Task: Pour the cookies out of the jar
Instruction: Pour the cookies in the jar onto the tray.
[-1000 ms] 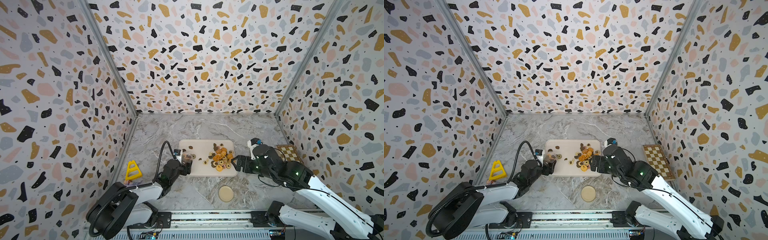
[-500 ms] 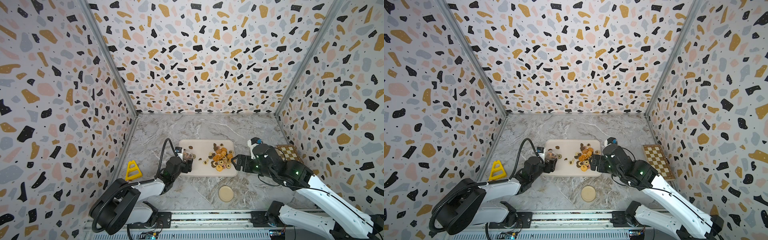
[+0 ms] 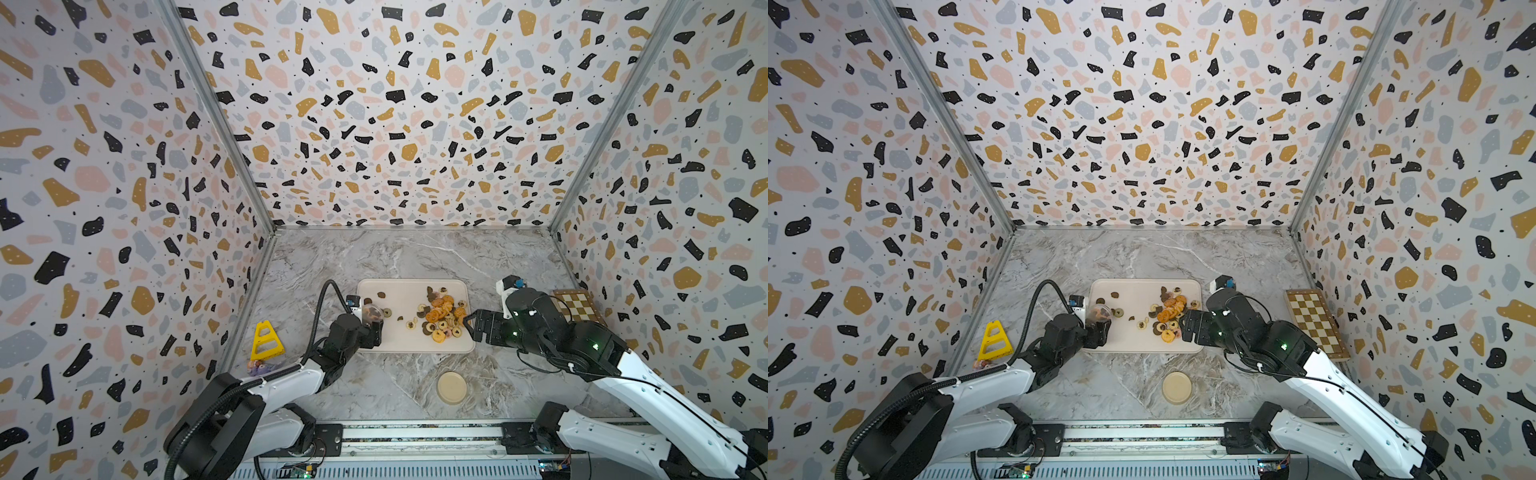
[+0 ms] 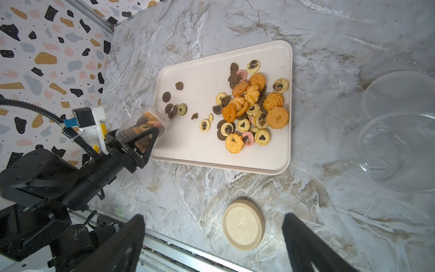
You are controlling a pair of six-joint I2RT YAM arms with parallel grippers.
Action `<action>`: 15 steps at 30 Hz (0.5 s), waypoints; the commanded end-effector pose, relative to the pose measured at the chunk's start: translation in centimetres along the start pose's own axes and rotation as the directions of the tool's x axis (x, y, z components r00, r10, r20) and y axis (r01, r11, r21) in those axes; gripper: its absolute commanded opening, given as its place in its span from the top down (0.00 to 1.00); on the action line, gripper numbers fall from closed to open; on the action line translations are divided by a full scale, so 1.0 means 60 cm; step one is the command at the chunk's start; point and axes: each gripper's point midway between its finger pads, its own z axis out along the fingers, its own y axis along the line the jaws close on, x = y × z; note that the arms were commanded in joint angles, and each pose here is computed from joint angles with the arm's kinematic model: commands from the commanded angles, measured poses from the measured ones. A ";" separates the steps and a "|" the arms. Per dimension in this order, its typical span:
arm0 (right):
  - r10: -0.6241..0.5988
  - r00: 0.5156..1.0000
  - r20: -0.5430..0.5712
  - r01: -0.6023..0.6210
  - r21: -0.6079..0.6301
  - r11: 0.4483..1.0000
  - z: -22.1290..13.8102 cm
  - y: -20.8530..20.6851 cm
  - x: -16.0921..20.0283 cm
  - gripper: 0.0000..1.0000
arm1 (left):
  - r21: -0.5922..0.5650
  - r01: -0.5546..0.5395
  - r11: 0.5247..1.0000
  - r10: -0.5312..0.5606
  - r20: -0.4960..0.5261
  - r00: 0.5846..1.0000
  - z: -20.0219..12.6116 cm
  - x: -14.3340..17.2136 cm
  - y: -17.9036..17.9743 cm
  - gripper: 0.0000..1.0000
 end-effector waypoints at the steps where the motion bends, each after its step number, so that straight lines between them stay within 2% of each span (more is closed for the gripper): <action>1: 0.012 1.000 0.027 -0.012 -0.005 1.000 -0.016 0.000 -0.011 0.07 | 0.045 0.046 0.998 -0.051 0.116 0.992 -0.012 -0.070 -0.023 1.00; 7: 0.012 1.000 0.023 -0.011 -0.005 1.000 -0.015 0.000 -0.009 0.07 | 0.083 0.030 0.996 -0.038 0.105 0.994 -0.019 -0.090 -0.045 1.00; 10: 0.011 0.999 0.031 -0.011 -0.003 1.000 -0.018 0.000 -0.012 0.07 | 0.045 0.032 0.998 -0.038 0.131 0.991 -0.022 -0.091 -0.034 1.00; 13: 0.008 1.000 0.022 -0.008 -0.005 1.000 -0.013 0.004 -0.012 0.07 | 0.030 -0.033 0.999 0.031 0.060 0.998 0.001 -0.087 -0.040 1.00; 15: 0.010 1.000 0.018 -0.009 -0.009 1.000 -0.011 0.006 -0.012 0.07 | 0.048 0.009 0.999 -0.012 0.063 0.998 0.001 -0.080 -0.042 1.00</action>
